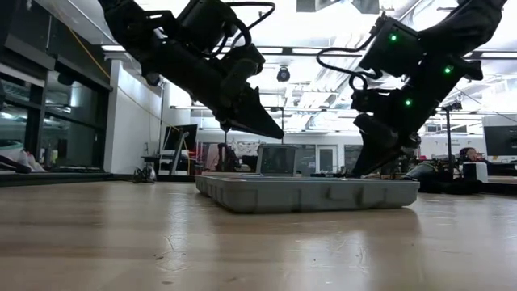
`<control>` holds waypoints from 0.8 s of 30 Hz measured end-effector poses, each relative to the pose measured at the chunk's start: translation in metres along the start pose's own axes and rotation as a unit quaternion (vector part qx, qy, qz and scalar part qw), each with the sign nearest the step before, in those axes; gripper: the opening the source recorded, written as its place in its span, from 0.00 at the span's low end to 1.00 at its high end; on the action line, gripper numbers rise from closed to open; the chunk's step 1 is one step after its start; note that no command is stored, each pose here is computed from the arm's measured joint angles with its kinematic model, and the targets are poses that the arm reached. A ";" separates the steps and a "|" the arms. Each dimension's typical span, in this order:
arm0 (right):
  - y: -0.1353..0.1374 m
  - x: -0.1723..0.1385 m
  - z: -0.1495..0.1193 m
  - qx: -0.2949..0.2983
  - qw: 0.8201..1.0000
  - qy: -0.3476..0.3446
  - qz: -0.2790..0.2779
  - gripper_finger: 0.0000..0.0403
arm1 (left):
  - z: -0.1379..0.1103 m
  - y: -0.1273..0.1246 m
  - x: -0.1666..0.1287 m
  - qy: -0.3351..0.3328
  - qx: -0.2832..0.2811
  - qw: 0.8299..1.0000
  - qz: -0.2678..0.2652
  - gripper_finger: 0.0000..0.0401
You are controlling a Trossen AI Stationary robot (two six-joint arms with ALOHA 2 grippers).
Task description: Prefit tool cases
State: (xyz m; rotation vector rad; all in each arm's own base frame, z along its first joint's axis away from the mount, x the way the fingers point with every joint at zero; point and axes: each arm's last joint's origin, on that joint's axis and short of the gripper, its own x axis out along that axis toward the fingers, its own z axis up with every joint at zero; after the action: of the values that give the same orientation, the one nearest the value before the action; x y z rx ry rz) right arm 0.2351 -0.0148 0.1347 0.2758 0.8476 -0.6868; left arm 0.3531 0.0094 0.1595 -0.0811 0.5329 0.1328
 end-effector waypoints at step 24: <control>-0.010 -0.011 0.006 0.086 0.996 -0.018 -0.024 0.34 | 0.001 0.000 0.000 -0.004 0.000 1.000 0.001 0.00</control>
State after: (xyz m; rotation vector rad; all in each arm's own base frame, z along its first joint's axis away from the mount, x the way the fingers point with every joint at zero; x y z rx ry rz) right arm 0.2267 -0.0204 0.1475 0.3969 0.7640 -0.8098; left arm 0.3534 0.0095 0.1600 -0.0797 0.5254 0.1356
